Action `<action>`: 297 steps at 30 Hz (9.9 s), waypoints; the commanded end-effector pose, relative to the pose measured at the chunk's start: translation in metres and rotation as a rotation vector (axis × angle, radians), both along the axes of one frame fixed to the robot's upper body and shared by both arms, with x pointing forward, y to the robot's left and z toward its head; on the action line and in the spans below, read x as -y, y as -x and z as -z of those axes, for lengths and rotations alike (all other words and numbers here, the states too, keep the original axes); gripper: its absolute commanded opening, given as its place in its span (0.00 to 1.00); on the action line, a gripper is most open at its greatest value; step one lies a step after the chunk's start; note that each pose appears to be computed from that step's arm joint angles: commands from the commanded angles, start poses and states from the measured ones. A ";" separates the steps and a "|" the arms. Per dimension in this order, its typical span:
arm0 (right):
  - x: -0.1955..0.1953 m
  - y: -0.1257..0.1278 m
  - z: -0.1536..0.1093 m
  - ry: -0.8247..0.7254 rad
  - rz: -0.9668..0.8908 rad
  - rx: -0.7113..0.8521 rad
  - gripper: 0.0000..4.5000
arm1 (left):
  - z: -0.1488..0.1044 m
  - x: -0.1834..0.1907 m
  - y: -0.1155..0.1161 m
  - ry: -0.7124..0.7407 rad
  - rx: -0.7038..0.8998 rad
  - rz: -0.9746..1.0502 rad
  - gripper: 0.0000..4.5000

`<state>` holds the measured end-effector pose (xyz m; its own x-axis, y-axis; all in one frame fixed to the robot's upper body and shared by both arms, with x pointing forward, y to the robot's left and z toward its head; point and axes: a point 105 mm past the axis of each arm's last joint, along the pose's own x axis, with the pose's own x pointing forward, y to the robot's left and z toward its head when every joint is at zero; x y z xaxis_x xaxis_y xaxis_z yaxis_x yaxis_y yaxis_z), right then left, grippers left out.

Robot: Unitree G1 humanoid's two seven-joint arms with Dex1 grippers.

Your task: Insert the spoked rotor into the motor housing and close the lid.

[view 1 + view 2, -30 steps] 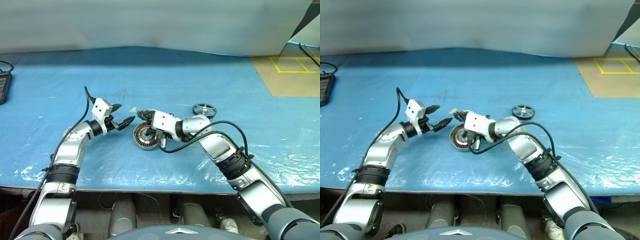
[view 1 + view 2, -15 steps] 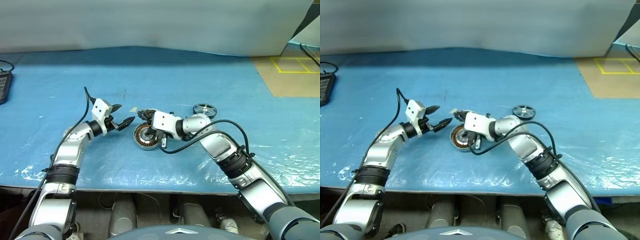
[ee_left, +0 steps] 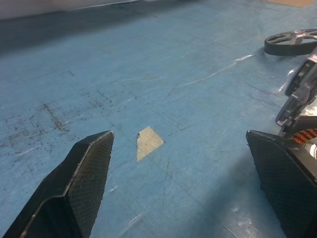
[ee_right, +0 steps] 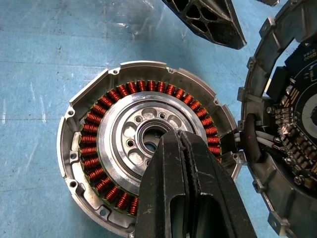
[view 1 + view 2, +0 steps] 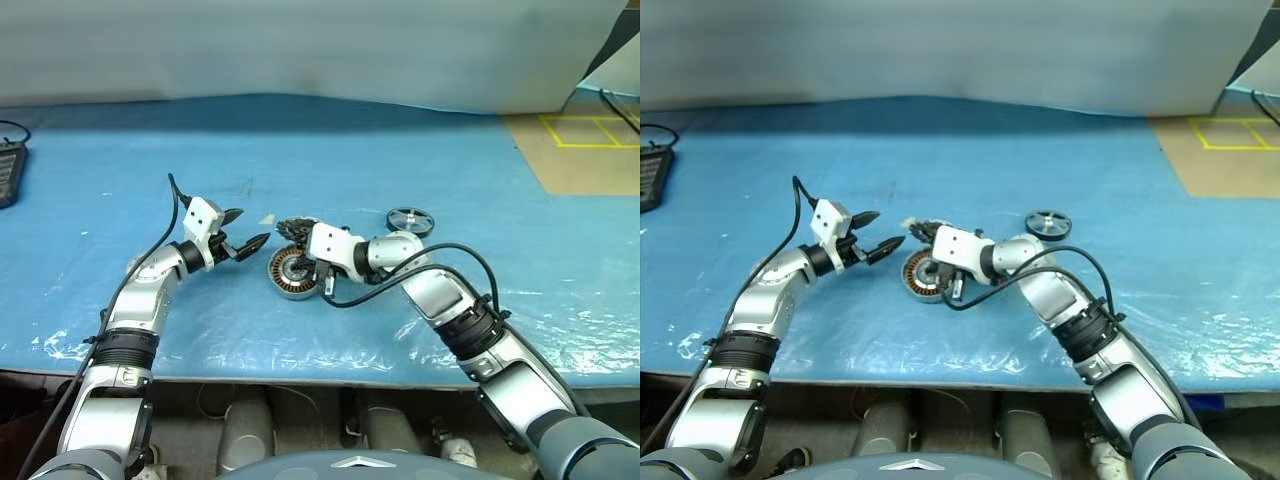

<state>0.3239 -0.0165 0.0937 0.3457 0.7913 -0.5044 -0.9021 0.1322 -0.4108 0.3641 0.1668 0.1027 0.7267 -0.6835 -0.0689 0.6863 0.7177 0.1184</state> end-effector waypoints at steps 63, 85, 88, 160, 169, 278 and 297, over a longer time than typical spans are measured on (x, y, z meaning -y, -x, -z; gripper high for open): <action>0.194 -0.049 -0.025 0.069 0.526 -0.012 0.50 | -0.008 0.005 -0.006 -0.011 0.052 0.023 1.00; 0.192 -0.061 -0.015 0.018 0.570 -0.119 0.50 | -0.004 0.003 -0.004 -0.019 0.045 0.018 1.00; 0.191 -0.060 -0.011 0.027 0.562 -0.122 0.47 | -0.004 0.003 -0.004 -0.020 0.047 0.015 1.00; 0.029 0.015 -0.042 -0.416 -0.137 -0.305 0.29 | 0.025 0.013 0.057 -0.062 0.106 0.349 1.00; 0.025 0.008 -0.034 -0.395 -0.118 -0.316 0.29 | 0.026 0.014 0.057 -0.057 0.106 0.342 1.00; 0.000 0.009 -0.045 -0.422 -0.070 -0.353 0.08 | 0.033 0.005 0.062 -0.103 0.064 0.315 1.00; 0.006 0.002 -0.027 -0.317 -0.048 -0.273 0.08 | 0.033 0.004 0.062 -0.098 0.061 0.311 1.00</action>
